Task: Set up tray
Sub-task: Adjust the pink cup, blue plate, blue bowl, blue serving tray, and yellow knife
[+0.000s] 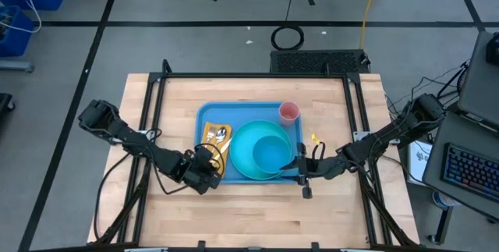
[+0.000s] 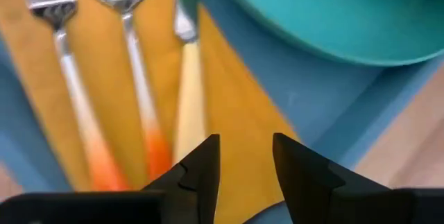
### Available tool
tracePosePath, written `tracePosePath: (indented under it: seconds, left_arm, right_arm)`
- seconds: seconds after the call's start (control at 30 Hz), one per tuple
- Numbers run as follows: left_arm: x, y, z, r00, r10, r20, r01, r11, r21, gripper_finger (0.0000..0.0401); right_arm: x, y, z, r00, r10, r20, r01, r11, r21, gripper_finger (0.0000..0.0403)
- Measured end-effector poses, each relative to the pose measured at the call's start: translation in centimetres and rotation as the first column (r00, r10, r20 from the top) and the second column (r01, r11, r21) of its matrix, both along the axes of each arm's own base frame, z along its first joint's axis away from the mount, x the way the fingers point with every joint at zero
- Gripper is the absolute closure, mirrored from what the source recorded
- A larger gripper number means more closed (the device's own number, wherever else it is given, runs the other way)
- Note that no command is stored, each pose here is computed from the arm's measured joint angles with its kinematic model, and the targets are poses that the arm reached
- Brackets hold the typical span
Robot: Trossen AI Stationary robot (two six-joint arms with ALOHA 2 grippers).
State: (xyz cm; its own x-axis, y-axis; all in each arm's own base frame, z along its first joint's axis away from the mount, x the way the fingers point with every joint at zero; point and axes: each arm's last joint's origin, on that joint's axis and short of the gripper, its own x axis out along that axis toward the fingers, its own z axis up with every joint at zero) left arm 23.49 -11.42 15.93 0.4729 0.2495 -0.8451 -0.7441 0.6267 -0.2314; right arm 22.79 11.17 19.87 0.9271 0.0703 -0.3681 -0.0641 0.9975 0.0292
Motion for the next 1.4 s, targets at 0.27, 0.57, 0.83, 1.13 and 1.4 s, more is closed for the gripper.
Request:
tracePosePath:
  seconds: [0.27, 0.57, 0.83, 1.13, 1.4]
  left_arm:
    - [-0.8, -0.1, -1.7, 0.993, 0.059, -0.1, -0.065, 0.996, -0.061, 0.0265]
    - [-0.2, -0.6, -1.7, 0.998, 0.036, -0.053, -0.041, 0.994, -0.103, 0.0265]
    - [-0.2, -0.6, -1.7, 0.997, 0.06, -0.04, -0.064, 0.992, -0.106, 0.0265]
    - [0.2, 0.1, -1.6, 0.991, 0.131, -0.025, -0.133, 0.985, -0.113, 0.0265]
    - [1.7, -0.1, -4.0, 0.999, 0.027, -0.043, -0.03, 0.998, -0.059, 0.0265]
  right_arm:
    - [-0.1, 0.2, 0.0, 1.0, 0.01, -0.001, -0.01, 1.0, 0.0, 0.0287]
    - [-0.1, 0.3, 0.0, 1.0, 0.015, 0.0, -0.015, 1.0, -0.002, 0.0287]
    - [-0.1, 0.3, 0.0, 1.0, 0.014, 0.001, -0.014, 1.0, 0.001, 0.0287]
    - [-0.1, 0.3, 0.0, 1.0, 0.016, 0.001, -0.016, 1.0, 0.002, 0.0287]
    - [-0.4, 0.8, 0.1, 0.999, 0.038, 0.01, -0.038, 0.999, 0.001, 0.0287]
